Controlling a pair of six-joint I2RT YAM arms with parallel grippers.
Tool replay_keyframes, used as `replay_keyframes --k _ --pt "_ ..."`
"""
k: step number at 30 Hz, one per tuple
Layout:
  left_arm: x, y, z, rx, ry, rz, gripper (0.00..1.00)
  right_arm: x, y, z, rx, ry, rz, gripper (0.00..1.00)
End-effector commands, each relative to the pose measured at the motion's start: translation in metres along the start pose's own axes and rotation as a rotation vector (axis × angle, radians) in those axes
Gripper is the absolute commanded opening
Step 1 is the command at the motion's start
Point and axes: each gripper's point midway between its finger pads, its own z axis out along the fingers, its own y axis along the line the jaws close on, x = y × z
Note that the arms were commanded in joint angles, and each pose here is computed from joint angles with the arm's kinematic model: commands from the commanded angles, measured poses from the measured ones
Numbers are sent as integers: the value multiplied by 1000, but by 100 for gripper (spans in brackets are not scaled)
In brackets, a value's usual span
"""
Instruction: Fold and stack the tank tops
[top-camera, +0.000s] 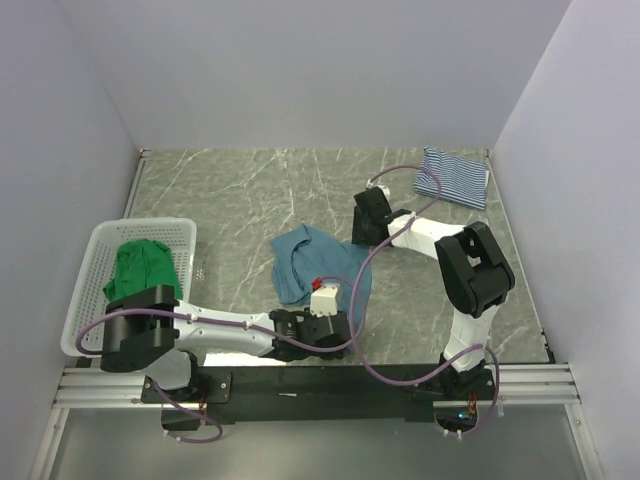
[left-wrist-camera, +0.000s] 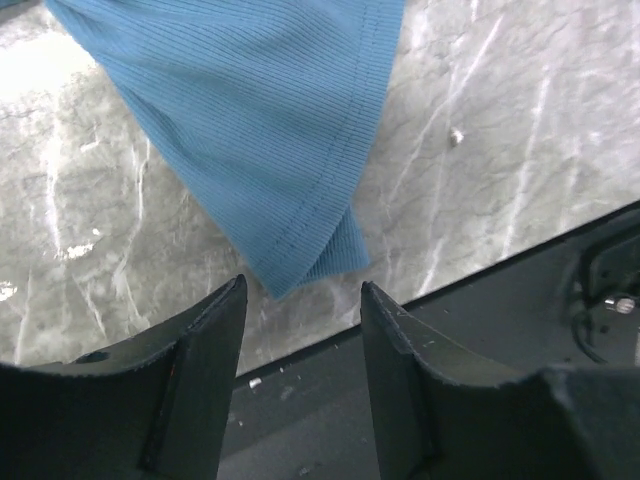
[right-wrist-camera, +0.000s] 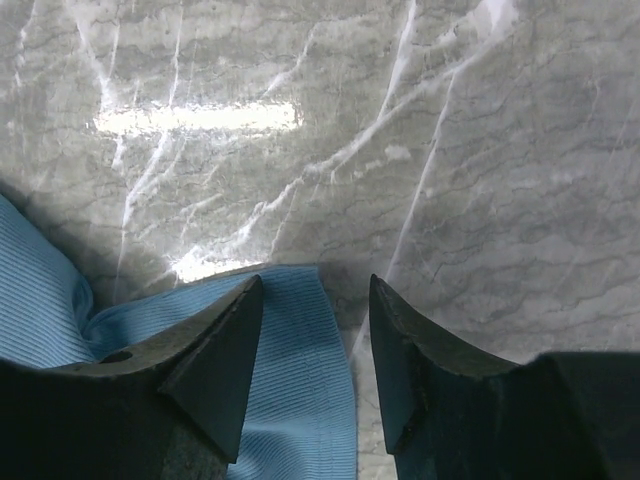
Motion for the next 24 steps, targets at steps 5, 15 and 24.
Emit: replay_keyframes --k 5,15,24 --pt "1 -14 15 7 -16 58 55 -5 3 10 10 11 20 45" --pt "-14 34 23 -249 -83 17 17 -4 -8 1 28 -6 58 0" --pt "-75 84 -26 -293 -217 -161 1 -41 -25 -64 -86 -141 214 0"
